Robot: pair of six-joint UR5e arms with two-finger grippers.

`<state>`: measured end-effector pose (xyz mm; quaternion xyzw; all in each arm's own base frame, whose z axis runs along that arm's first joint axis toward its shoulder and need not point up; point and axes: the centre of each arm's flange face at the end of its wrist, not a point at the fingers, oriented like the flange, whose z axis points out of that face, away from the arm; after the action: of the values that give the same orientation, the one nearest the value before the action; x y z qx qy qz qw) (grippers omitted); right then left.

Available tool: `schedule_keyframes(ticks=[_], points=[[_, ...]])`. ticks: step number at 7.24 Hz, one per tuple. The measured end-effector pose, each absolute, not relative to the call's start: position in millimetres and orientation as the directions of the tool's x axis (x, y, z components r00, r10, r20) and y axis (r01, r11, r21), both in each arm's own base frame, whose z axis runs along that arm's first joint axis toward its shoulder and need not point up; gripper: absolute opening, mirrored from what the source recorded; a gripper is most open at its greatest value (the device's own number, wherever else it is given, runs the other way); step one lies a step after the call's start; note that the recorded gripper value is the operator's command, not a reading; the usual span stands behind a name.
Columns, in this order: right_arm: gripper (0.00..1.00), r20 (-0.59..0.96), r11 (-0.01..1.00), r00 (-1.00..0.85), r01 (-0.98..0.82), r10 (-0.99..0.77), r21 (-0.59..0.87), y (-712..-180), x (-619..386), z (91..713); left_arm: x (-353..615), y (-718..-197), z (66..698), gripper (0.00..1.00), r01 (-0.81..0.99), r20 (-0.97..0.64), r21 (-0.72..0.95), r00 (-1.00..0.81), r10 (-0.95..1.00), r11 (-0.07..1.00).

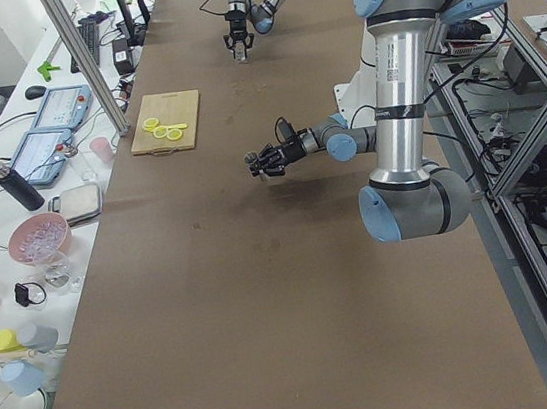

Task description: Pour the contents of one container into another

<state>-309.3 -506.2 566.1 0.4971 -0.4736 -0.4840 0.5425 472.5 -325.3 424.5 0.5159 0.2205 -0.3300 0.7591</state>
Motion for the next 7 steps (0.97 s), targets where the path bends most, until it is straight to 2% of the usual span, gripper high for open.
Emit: schedule_keyframes(ticks=[1,2,4,7], points=[[0.08,0.031,0.036,0.096,0.047,-0.995,0.998,-512,-300,561,465,-334,420,0.0,0.737,-0.681,0.633,0.675,-0.284,0.235],[0.0,0.025,0.03,0.113,0.038,-0.993,0.999,-518,-290,555,458,-343,418,0.0,0.749,-0.69,0.626,0.662,-0.293,0.218],[0.0,0.017,0.021,0.142,0.029,-0.99,0.999,-528,-275,547,450,-353,402,0.0,0.712,-0.669,0.665,0.702,-0.242,0.227],[0.0,-0.004,-0.001,0.171,0.02,-0.985,1.0,-541,-262,536,485,-353,366,0.0,0.639,-0.656,0.735,0.755,-0.002,0.224]])
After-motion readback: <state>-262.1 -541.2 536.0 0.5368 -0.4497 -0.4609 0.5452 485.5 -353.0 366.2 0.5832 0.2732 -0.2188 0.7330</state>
